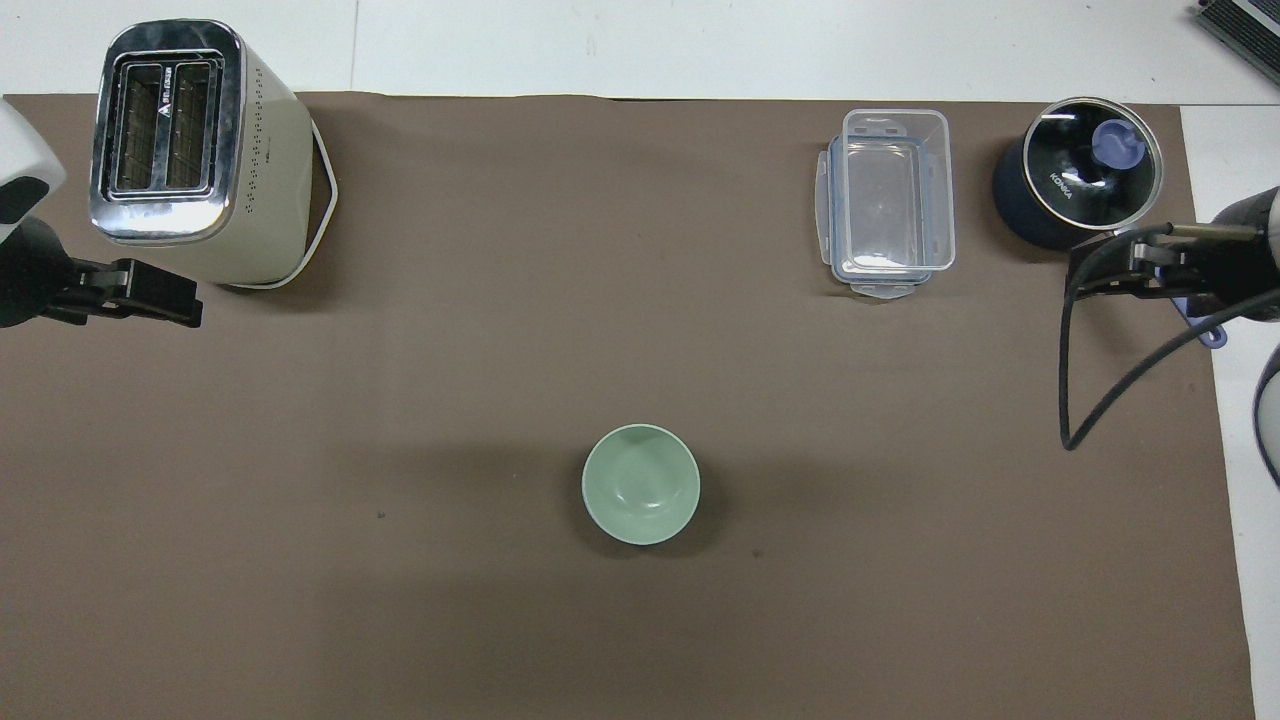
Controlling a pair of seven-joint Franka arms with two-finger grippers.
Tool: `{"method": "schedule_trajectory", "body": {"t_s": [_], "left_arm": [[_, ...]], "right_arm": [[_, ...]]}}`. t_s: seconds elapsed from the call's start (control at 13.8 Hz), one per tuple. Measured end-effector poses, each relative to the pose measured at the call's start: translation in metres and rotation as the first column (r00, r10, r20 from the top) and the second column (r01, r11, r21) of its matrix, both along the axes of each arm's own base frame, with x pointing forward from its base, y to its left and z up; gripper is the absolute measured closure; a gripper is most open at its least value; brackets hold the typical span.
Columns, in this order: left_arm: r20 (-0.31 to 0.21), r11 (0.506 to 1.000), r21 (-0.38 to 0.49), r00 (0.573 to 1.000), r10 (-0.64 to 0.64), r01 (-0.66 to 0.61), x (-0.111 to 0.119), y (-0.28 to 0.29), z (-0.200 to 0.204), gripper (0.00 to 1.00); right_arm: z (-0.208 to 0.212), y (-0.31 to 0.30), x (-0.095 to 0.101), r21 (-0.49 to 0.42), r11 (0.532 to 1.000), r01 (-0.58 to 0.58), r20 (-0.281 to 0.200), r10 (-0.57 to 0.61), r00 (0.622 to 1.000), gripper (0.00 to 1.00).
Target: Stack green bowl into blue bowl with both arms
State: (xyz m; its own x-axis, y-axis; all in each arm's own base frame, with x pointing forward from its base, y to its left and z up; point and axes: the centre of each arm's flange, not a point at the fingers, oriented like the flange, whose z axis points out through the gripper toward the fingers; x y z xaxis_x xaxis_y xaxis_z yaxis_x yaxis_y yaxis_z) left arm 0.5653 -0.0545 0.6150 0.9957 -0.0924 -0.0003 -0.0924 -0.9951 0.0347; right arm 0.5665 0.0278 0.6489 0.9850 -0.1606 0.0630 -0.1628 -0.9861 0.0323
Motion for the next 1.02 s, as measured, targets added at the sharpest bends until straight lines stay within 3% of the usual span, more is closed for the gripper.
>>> {"method": "schedule_trajectory", "body": {"t_s": [0.44,1.02], "left_arm": [[0.002,1.0,0.001,1.0,-0.001,0.001,-0.012,0.001,0.015,0.0],[0.003,1.0,-0.001,1.0,-0.002,0.002,-0.014,-0.001,0.016,0.0]], "right_arm": [[-0.007,-0.003,-0.017,0.001,1.0,0.01,-0.051,-0.01,0.999,0.0],[-0.009,-0.002,-0.018,0.003,1.0,0.009,-0.055,-0.009,0.998,0.0]]}}
